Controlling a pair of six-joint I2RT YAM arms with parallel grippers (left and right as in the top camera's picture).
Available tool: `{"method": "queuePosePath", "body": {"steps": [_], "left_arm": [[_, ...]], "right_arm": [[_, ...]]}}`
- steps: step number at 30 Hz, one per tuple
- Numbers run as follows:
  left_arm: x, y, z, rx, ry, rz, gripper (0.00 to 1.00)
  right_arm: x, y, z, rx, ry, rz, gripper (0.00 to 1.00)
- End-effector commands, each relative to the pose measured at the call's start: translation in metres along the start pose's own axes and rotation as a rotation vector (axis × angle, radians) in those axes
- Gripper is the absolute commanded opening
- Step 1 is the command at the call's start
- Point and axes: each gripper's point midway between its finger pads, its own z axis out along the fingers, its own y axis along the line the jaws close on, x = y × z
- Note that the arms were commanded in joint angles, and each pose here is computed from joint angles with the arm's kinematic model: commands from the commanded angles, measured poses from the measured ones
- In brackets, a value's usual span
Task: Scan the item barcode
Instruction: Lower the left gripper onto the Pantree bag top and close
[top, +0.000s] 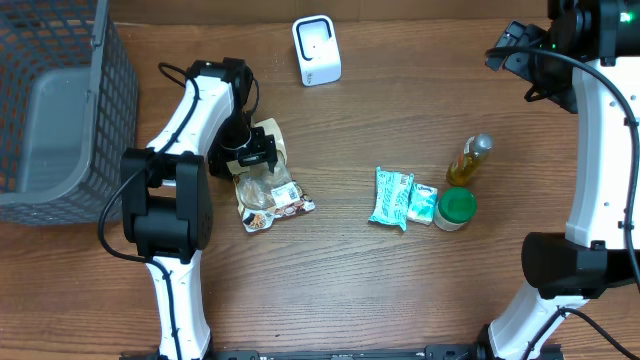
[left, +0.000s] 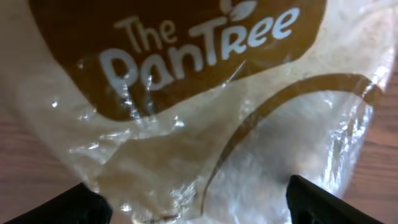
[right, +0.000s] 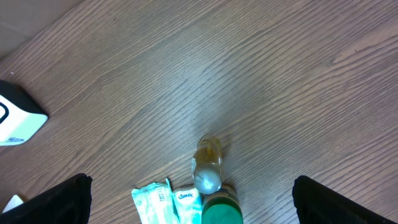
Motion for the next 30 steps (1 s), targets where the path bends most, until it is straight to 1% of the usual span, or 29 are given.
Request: {"method": "queuePosePath", "body": {"steps": [1,6,14,17,20,28,30], "left_arm": [[0.002,0.001,0.000,-0.006,-0.021,-0.009,0.88],[-0.001,-0.003,0.014,-0.002,-0.040,0.004,0.87],[0.006,0.000,0.039,-0.010,-0.021,0.011,0.80],[0.009,0.003,0.045,-0.013,-0.013,0.013,0.77],[0.010,0.003,0.050,-0.013,-0.012,0.014,0.70],[0.014,0.006,0.059,-0.016,-0.002,0.015,0.70],[0.016,0.007,0.061,-0.018,0.003,0.014,0.65]], "right_arm": [[-0.003,-0.001,-0.010,-0.019,-0.026,0.007,1.00],[-0.003,-0.001,-0.010,-0.019,-0.025,0.007,1.00],[-0.003,-0.001,-0.010,-0.019,-0.026,0.007,1.00],[-0.003,-0.001,-0.010,-0.019,-0.026,0.007,1.00],[-0.003,-0.001,-0.010,-0.019,-0.025,0.007,1.00],[-0.003,-0.001,-0.010,-0.019,-0.025,0.007,1.00],[-0.003,-0.001,-0.010,-0.019,-0.025,0.007,1.00]]}}
